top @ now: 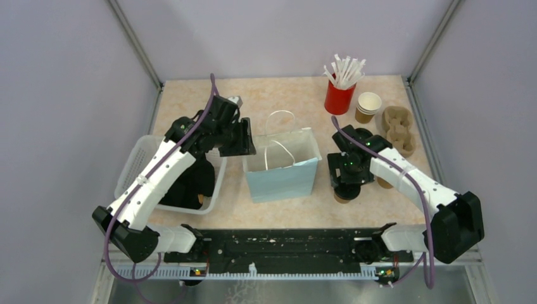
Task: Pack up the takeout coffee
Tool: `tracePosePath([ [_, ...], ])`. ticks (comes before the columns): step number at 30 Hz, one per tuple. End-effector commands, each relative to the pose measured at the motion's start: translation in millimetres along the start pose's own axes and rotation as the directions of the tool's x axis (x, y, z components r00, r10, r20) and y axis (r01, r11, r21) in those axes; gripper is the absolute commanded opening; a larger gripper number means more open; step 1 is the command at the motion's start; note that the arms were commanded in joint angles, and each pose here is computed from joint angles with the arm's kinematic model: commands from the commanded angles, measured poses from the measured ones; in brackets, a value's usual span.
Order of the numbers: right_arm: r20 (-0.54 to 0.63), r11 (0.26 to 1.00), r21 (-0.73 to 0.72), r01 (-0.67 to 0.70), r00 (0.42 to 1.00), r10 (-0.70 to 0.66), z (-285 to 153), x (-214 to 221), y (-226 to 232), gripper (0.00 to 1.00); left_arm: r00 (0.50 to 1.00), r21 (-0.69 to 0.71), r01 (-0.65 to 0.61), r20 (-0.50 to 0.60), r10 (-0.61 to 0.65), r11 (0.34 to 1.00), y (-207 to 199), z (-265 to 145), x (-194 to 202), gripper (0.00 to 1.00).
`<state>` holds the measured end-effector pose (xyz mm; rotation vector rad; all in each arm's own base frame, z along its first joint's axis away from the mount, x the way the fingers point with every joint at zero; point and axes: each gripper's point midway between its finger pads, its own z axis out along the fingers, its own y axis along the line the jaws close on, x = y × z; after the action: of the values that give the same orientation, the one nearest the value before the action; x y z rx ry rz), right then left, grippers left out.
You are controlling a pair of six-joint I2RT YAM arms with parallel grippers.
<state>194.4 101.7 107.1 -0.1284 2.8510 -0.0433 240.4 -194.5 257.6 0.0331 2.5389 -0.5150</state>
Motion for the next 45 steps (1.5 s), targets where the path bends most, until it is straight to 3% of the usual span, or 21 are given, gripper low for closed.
tracePosePath([
  [1, 0.025, 1.000, 0.027, 0.002, 1.000, -0.003, -2.4, -3.9, -3.3, 0.79, 1.000, 0.021, 0.003, 0.019, -0.003, 1.000, -2.1, -2.0, -1.8, 0.59],
  [9, 0.119, 0.999, 0.023, -0.040, 0.992, 0.037, -35.2, -20.6, -8.0, 0.72, 1.000, 0.013, 0.004, 0.015, -0.004, 1.000, 0.9, -0.4, 1.1, 0.57],
  [15, 0.314, 0.998, -0.049, -0.024, 0.949, 0.038, -108.0, -59.1, -8.3, 0.70, 1.000, 0.008, -0.008, 0.015, 0.008, 1.000, 0.9, 2.3, -1.0, 0.48],
  [21, 0.539, 0.976, -0.190, 0.108, 0.842, 0.011, -198.8, -96.6, 5.7, 0.69, 0.999, 0.001, -0.039, 0.025, 0.039, 0.999, 1.5, 3.1, -5.4, 0.32],
  [28, 0.644, 0.866, -0.374, 0.331, 0.765, -0.014, -269.2, -100.5, 44.6, 0.65, 0.988, -0.016, -0.104, 0.117, 0.105, 0.994, 0.5, 4.4, -29.8, 0.15],
  [38, 0.641, 0.737, -0.468, 0.488, 0.762, -0.098, -283.5, -80.5, 89.9, 0.63, 0.952, -0.030, -0.194, 0.236, 0.195, 0.981, -12.2, 6.7, -71.9, 0.01],
  [45, 0.646, 0.728, -0.410, 0.550, 0.739, -0.194, -278.5, -71.4, 117.2, 0.63, 0.931, -0.025, -0.216, 0.298, 0.213, 0.976, -22.0, 8.4, -92.7, 0.00],
])
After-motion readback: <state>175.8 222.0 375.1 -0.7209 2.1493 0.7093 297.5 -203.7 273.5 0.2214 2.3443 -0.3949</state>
